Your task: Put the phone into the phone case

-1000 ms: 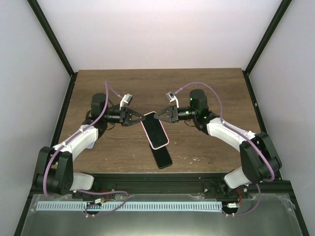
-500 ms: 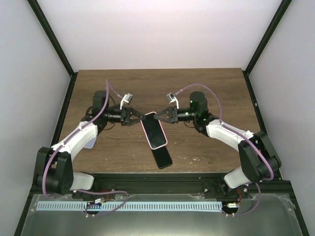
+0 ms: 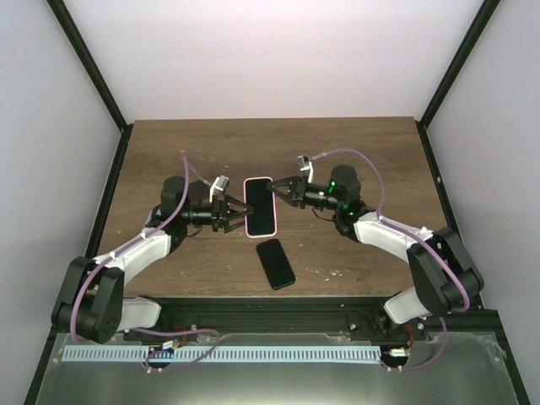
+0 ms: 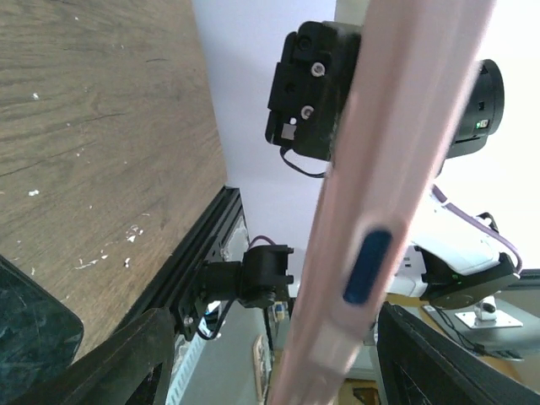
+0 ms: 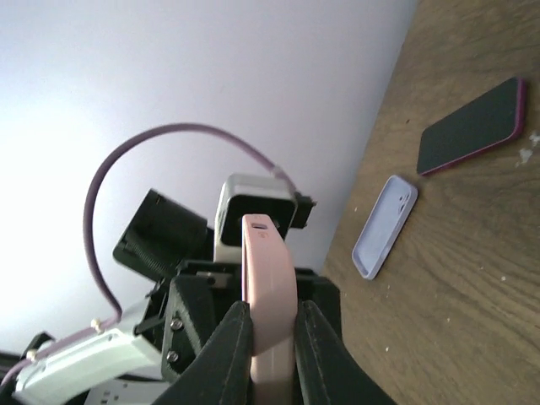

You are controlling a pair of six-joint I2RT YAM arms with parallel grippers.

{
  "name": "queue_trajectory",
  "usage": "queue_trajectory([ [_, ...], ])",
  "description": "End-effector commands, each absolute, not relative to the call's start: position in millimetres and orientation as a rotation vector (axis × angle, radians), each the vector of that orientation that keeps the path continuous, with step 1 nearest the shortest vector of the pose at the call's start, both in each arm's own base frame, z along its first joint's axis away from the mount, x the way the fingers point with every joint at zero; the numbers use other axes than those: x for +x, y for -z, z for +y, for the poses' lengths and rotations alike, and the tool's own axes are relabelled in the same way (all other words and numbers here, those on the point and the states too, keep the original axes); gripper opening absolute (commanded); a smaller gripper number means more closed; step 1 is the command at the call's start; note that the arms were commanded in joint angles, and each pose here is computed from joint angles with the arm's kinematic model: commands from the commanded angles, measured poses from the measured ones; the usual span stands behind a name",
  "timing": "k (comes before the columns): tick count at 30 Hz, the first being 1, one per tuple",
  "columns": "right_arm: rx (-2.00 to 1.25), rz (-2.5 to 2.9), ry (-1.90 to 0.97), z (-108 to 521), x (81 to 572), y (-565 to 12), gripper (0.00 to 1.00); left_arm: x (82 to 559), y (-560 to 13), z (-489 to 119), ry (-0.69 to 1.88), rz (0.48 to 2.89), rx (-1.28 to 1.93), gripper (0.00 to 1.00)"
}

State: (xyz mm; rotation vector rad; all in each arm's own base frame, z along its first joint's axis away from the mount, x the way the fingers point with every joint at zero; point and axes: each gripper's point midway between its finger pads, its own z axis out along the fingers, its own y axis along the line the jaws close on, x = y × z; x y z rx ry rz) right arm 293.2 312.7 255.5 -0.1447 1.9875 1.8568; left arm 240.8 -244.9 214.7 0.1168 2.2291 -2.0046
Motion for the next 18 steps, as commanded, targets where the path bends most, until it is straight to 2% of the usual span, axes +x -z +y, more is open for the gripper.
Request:
queue_trajectory([
  [1, -0.026, 1.839, -1.815, 300.3, 306.7, -285.5, 0.01, 238.8, -230.7, -247.1, 2.008, 2.164, 0.170, 0.67],
  [10, 0.103, 1.829, -1.757, 286.0, 315.7, -276.5, 0.01, 233.3, -225.2, -245.7, 1.993, 2.198, 0.162, 0.49],
  [18, 0.126, 1.841, -1.754, 285.8, 318.0, -271.8, 0.01, 233.0, -217.5, -245.8, 1.980, 2.242, 0.152, 0.41],
])
